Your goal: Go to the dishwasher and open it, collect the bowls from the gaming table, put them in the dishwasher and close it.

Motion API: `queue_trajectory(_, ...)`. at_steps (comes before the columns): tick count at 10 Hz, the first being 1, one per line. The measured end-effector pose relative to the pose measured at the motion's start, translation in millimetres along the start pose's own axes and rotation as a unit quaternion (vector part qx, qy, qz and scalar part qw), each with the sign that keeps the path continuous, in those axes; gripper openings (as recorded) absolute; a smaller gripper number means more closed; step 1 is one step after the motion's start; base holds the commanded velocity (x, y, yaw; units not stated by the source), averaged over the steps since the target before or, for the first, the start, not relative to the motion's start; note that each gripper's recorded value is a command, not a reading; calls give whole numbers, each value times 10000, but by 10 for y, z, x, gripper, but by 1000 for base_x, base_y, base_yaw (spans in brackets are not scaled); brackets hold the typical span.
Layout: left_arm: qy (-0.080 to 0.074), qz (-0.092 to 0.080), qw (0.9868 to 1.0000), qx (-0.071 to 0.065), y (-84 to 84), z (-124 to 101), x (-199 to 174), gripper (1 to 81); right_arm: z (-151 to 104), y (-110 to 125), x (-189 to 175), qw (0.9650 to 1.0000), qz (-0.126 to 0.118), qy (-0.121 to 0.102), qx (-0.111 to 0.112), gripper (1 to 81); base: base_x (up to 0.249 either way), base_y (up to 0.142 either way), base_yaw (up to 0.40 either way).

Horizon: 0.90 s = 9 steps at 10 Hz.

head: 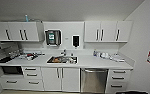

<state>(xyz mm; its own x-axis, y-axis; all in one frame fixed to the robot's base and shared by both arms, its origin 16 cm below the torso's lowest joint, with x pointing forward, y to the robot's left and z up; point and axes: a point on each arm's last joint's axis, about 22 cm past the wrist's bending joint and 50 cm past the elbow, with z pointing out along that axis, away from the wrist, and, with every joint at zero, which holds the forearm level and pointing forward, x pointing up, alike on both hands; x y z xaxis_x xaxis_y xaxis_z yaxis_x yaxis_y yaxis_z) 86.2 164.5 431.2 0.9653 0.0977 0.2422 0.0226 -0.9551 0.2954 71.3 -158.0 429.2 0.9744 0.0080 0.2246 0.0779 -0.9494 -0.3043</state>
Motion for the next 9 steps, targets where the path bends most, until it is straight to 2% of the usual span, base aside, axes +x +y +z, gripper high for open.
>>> queue_trajectory(9,0,-2,10000,0,0,0,0,811,10,-40,18,10000,-10,7,24,811,110,0,0)
